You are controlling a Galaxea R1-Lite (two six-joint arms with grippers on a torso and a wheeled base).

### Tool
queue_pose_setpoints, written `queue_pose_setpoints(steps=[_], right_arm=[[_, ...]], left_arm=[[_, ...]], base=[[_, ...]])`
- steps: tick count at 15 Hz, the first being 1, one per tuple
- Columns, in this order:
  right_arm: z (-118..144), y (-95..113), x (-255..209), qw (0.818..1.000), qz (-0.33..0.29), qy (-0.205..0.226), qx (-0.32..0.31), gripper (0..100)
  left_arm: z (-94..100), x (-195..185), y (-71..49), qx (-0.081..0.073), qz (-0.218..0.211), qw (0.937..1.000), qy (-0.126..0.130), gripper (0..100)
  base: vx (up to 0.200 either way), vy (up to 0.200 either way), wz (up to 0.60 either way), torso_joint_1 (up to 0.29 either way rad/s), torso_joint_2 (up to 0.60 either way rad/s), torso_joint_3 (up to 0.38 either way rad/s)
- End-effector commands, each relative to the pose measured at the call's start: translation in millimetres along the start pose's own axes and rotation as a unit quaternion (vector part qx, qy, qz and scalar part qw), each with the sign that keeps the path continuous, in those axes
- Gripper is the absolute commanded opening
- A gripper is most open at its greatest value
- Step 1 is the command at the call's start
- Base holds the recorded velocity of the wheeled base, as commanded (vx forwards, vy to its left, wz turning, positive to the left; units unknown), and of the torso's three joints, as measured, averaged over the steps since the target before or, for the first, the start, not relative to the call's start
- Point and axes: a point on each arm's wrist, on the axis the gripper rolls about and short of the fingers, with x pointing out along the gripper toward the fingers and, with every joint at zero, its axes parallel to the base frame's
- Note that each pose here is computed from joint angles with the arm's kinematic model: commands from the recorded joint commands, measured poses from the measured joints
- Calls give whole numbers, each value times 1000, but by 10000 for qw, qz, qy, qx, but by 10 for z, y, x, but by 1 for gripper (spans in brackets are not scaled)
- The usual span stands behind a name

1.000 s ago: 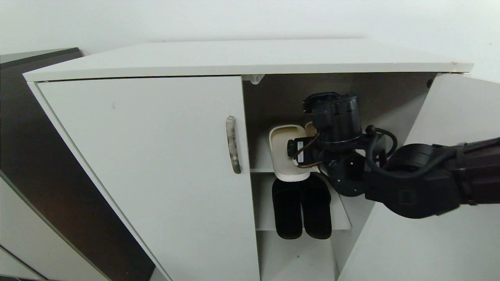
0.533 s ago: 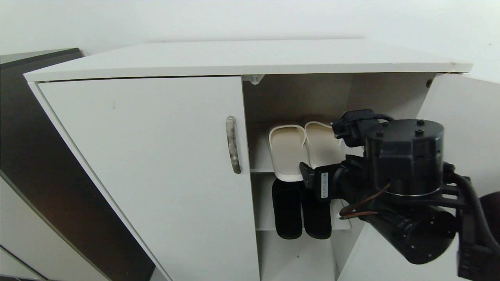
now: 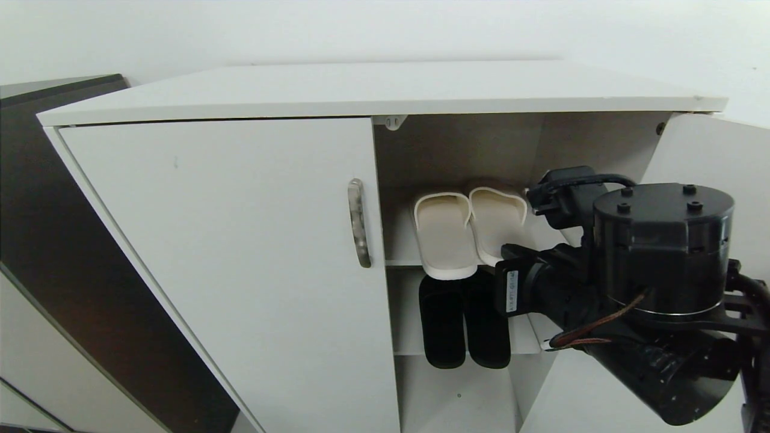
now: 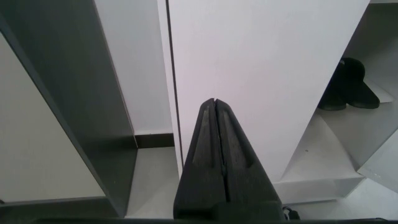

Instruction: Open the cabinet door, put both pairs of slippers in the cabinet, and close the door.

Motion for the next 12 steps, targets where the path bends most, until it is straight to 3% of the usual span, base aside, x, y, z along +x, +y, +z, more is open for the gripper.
queue_pose_setpoints(steps=[1,3,12], right_arm=[[-19,16,20,10000,-9,28,-27,0],[-34,22,29,10000,-11,45,-35,0],[-56,24,35,9999,-10,80,-65,0]], left_arm=[[0,0,0,0,-1,10000,0,0],[0,0,0,0,-9,10000,0,0],[0,0,0,-8,-9,10000,0,0]], base=[[0,0,0,0,0,0],[0,0,0,0,0,0],[-200,0,0,3,3,4]])
